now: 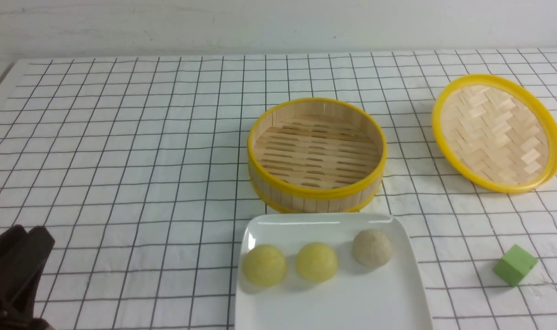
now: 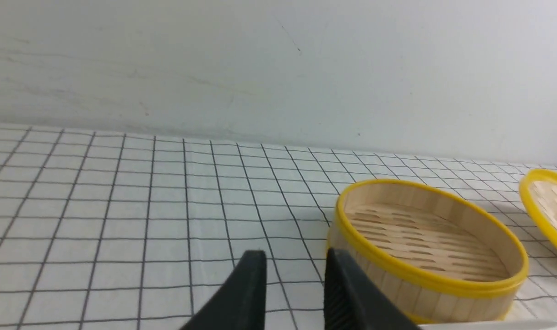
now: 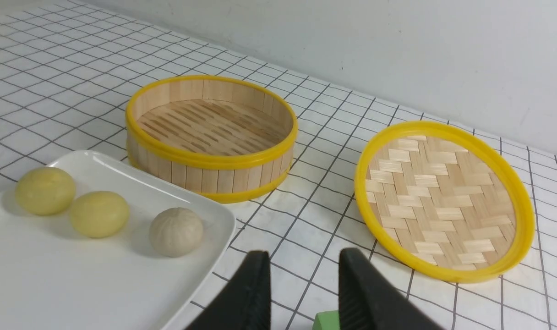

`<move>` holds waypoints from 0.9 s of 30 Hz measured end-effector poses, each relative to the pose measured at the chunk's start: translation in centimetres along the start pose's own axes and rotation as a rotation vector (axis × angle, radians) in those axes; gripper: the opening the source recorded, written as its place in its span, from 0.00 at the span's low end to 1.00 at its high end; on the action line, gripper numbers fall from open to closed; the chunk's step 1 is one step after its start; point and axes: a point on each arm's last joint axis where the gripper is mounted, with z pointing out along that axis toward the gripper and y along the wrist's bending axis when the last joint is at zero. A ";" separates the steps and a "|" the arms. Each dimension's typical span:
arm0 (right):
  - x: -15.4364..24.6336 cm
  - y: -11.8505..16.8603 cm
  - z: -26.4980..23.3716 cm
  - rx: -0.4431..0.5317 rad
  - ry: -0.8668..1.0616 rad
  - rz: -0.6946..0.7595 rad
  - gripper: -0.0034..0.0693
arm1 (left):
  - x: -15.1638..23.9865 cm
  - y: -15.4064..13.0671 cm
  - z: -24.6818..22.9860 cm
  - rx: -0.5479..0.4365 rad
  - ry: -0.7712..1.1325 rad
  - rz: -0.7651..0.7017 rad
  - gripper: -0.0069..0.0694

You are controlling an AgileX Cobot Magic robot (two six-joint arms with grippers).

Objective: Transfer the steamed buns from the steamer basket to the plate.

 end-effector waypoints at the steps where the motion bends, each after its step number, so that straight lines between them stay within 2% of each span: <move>1: 0.0 0.0 0.0 0.000 0.000 0.000 0.38 | 0.8 0.1 -0.2 -0.001 -0.008 0.038 0.37; 5: 0.0 0.0 0.0 0.000 0.000 0.000 0.38 | 2.9 -0.2 -0.6 0.057 -0.024 0.089 0.37; 10: 0.0 0.0 0.0 0.000 0.000 0.000 0.38 | 3.3 -1.1 -0.7 0.157 -0.058 0.037 0.37; 27: 0.0 0.0 0.0 0.000 0.000 0.000 0.38 | 3.5 -1.4 -1.0 0.180 -0.044 0.025 0.37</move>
